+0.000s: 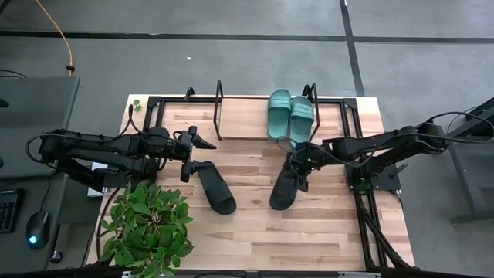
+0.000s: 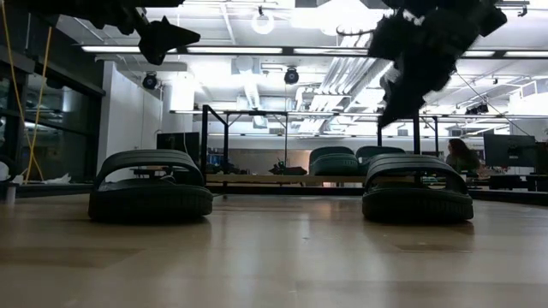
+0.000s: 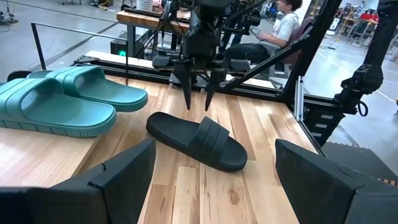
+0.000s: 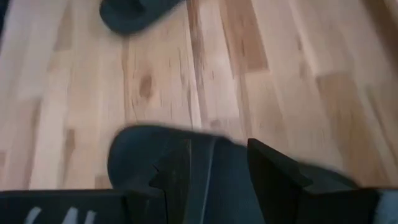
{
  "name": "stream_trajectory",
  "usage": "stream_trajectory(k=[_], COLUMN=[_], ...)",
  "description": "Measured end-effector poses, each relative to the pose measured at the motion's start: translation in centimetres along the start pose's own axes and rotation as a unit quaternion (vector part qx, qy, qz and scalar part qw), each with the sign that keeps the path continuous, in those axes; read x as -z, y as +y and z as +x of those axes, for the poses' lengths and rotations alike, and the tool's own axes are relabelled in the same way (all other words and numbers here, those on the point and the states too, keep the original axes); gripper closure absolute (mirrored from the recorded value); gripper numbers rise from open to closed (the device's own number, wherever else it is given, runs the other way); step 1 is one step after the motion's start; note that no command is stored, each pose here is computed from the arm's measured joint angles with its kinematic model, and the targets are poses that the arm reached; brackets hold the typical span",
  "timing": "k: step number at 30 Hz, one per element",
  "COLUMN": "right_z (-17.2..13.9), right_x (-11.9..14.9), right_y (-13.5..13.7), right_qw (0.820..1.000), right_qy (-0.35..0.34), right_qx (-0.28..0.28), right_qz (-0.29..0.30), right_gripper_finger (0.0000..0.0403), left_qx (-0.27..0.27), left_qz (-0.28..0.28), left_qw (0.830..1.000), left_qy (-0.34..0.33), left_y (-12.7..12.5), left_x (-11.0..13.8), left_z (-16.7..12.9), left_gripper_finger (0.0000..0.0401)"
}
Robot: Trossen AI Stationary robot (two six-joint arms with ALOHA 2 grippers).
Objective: Pick and place slides into the shelf
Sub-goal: Put the right black slides on the shelf
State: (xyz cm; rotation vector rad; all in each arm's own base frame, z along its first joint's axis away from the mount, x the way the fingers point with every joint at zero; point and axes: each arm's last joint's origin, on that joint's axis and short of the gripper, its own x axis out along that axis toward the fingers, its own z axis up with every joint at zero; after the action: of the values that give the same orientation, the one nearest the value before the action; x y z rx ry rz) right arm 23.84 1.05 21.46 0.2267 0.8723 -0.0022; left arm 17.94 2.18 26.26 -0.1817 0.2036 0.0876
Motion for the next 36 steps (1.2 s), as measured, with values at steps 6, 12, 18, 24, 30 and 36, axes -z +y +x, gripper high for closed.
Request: stream_trajectory(k=[6, 12, 18, 24, 30, 36], right_z=[0.6, 1.2, 1.7, 1.8, 1.8, 1.8], right_x=[1.2, 2.0, 3.0, 3.1, 3.0, 3.0], right_y=[-0.6, -0.9, -1.0, -0.9, -0.9, -1.4], right_qw=[1.0, 0.998, 0.994, 0.992, 0.992, 0.994], right_qy=[0.018, 0.019, 0.029, 0.03, 0.024, 0.021], right_qx=[-0.011, -0.051, -0.085, -0.097, -0.097, -0.068], right_qz=[0.015, 0.042, 0.062, 0.073, 0.078, 0.077], right_gripper_finger=[0.0256, 0.0256, 0.0256, 0.0256, 0.0256, 0.0256], left_qx=[0.0, 0.0, 0.0, 0.0, 0.0, 0.0], left_qz=[0.0, 0.001, 0.001, 0.002, 0.002, 0.002], left_qw=[1.0, 1.0, 1.0, 1.0, 1.0, 1.0], left_qy=[0.001, 0.001, 0.001, 0.001, 0.001, 0.001], left_y=[0.0, 0.0, 0.0, 0.0, 0.0, 0.0], left_x=[0.0, 0.0, 0.0, 0.0, 0.0, 0.0], left_z=[0.0, 0.0, 0.0, 0.0, 0.0, 0.0], left_gripper_finger=[0.0089, 0.0089, 0.0089, 0.0089, 0.0089, 0.0089])
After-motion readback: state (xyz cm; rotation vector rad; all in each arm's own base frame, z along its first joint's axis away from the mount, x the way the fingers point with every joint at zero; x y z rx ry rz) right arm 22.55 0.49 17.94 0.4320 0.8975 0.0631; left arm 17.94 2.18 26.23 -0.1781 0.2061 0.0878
